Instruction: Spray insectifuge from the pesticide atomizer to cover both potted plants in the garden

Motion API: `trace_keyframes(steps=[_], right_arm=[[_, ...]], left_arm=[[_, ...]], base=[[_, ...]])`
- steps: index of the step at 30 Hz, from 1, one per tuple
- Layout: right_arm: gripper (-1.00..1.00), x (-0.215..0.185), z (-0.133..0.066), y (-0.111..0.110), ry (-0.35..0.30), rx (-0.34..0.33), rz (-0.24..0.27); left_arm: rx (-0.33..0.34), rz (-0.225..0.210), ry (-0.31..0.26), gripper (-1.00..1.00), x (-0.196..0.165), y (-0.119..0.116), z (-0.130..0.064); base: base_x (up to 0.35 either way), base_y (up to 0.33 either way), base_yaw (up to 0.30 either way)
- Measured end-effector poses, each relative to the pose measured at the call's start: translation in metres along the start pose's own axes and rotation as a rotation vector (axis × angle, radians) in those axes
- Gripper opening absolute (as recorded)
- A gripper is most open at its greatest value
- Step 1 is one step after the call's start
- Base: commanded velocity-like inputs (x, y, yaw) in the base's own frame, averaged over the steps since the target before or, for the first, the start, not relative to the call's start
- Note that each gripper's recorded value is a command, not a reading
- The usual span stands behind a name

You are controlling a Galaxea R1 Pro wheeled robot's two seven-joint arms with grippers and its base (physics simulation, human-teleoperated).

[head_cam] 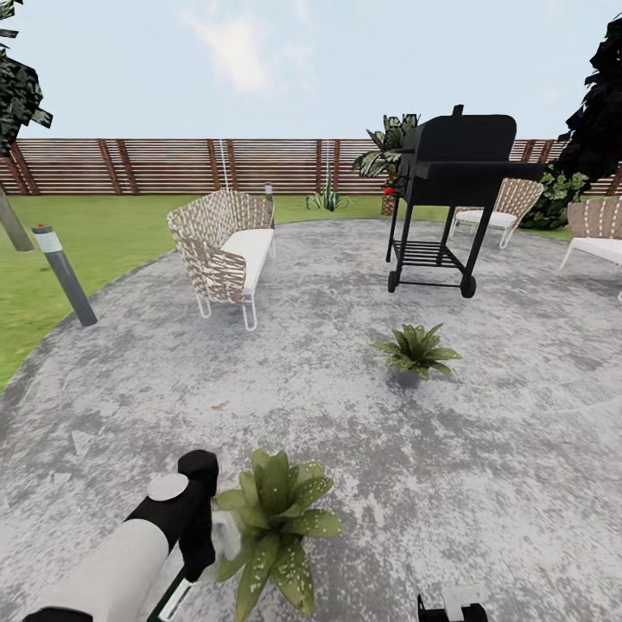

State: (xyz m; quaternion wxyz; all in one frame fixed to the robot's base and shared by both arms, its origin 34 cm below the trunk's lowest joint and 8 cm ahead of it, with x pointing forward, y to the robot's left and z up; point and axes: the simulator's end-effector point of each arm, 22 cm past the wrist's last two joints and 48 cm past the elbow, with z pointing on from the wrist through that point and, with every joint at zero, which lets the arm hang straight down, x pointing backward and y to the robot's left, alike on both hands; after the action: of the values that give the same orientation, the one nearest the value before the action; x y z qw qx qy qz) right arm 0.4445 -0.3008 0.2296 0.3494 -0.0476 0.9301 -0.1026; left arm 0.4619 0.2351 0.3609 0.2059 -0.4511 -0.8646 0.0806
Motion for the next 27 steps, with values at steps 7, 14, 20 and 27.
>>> trace_keyframes(steps=[7, 14, 20, 27], right_arm=[[1.00, 0.000, 0.000, 0.001, 0.000, -0.001, 0.000], [1.00, 0.000, 0.000, 0.001, 0.000, -0.002, -0.001], [1.00, 0.000, 0.000, 0.001, 0.000, -0.002, -0.001], [1.00, 0.000, 0.000, 0.001, 0.000, -0.002, -0.001]], left_arm=[[-0.001, 0.002, -0.018, -1.00, -0.006, -0.002, -0.003], [-0.090, 0.021, -0.105, -1.00, -0.034, 0.011, -0.041], [-0.082, 0.017, -0.098, -1.00, -0.031, 0.010, -0.037], [-0.073, 0.017, -0.090, -1.00, -0.029, 0.008, -0.032]], base=[[0.000, 0.000, -0.212], [0.000, 0.000, -0.028], [0.000, 0.000, 0.000], [-0.188, 0.107, -0.034]])
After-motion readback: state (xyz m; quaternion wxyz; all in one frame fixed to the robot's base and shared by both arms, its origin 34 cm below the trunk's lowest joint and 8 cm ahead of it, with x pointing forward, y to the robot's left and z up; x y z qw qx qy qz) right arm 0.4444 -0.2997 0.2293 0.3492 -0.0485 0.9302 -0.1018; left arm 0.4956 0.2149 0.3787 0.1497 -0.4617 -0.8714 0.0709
